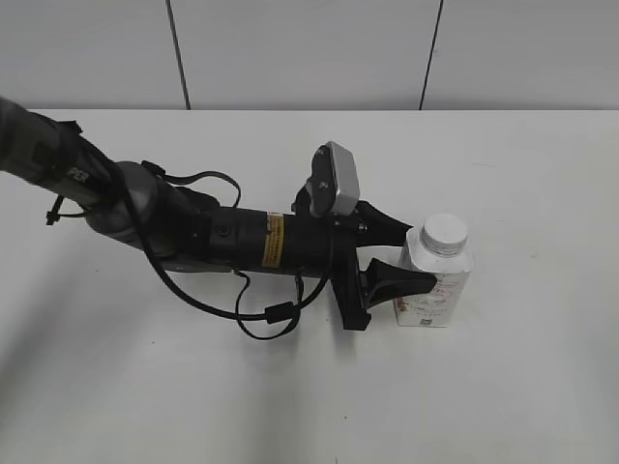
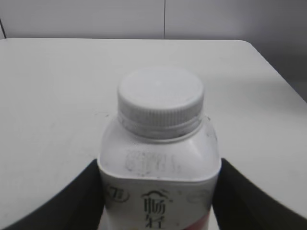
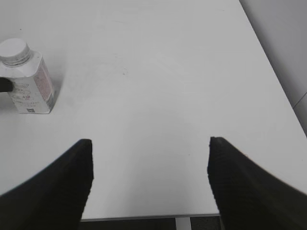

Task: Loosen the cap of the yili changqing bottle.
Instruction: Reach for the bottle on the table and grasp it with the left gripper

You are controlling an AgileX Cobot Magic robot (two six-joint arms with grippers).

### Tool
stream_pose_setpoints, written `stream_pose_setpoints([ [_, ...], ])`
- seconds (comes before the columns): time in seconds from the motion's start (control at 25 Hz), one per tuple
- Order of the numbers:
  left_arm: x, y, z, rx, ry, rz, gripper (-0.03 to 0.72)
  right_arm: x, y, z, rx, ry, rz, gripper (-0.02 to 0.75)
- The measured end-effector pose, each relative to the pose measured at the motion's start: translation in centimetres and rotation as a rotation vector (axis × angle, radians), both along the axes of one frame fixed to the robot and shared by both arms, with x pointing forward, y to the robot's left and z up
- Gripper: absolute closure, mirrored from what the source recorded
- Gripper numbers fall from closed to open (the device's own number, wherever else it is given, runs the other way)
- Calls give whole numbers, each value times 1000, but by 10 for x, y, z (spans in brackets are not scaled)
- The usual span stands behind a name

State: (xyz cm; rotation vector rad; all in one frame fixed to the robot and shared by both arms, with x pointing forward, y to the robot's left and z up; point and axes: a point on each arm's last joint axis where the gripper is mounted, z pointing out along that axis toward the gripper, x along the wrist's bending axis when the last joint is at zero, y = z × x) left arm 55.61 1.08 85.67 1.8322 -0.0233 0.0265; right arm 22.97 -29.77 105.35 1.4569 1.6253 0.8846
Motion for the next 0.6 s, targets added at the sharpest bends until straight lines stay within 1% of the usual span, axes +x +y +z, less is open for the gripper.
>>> stream_pose_setpoints([
  [0.6, 0, 0, 0, 0, 0, -1, 276, 0, 0, 0, 0, 0, 0, 153],
])
